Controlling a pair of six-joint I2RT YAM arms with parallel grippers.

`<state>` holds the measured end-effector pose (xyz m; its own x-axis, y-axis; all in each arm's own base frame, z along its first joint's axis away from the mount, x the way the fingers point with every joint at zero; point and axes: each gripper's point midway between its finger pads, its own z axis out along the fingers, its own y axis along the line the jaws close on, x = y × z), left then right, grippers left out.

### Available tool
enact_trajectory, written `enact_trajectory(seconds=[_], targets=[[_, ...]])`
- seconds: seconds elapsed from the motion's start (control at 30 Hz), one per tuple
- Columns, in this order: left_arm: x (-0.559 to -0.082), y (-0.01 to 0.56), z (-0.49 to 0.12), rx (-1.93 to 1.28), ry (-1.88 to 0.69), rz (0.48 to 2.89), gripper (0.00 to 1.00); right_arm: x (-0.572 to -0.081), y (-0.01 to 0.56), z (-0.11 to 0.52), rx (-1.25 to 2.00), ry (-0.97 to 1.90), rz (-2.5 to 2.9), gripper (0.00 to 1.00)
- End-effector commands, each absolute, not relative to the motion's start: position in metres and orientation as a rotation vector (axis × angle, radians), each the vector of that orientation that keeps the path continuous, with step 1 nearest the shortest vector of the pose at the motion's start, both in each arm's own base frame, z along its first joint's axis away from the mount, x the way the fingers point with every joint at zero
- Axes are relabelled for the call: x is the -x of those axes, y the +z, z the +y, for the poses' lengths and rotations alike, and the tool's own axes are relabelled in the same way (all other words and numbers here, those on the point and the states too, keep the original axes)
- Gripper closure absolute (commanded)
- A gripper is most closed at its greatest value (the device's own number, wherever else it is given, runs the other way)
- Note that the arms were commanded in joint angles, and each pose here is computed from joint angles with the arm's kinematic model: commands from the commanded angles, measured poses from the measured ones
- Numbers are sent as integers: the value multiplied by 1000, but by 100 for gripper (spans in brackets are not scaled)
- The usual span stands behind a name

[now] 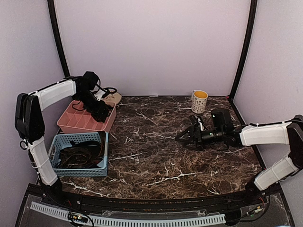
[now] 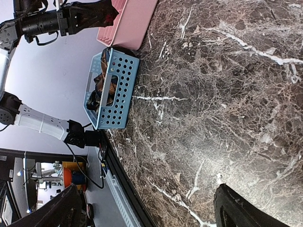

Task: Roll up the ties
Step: Place the tie in the storage box.

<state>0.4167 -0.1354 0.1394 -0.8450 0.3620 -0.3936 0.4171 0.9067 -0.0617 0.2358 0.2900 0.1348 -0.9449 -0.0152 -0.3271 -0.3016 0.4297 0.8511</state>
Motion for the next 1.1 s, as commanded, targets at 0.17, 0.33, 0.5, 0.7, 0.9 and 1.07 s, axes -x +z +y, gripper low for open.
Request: enact_trajectory(seconds=[0.17,0.33,0.5,0.7,0.9,1.07], targets=[[-405,188,-126,-1054,-22,2408,79,-246,169,300,338,1586,2309,3],[-402,188,-113,-1230,86,2326,83,-244,178,302,331,1633,2272,3],[-421,229,-115,-820,-151,2350,85,-239,179,299,312,1658,2253,3],[-425,248,-109,-204,-310,2452,86,-239,180,298,306,1659,2239,3],[-416,270,-104,383,-517,2371,95,-241,193,296,301,1637,2209,3],[-412,259,-97,775,-542,2368,94,-242,201,295,305,1630,2193,3]])
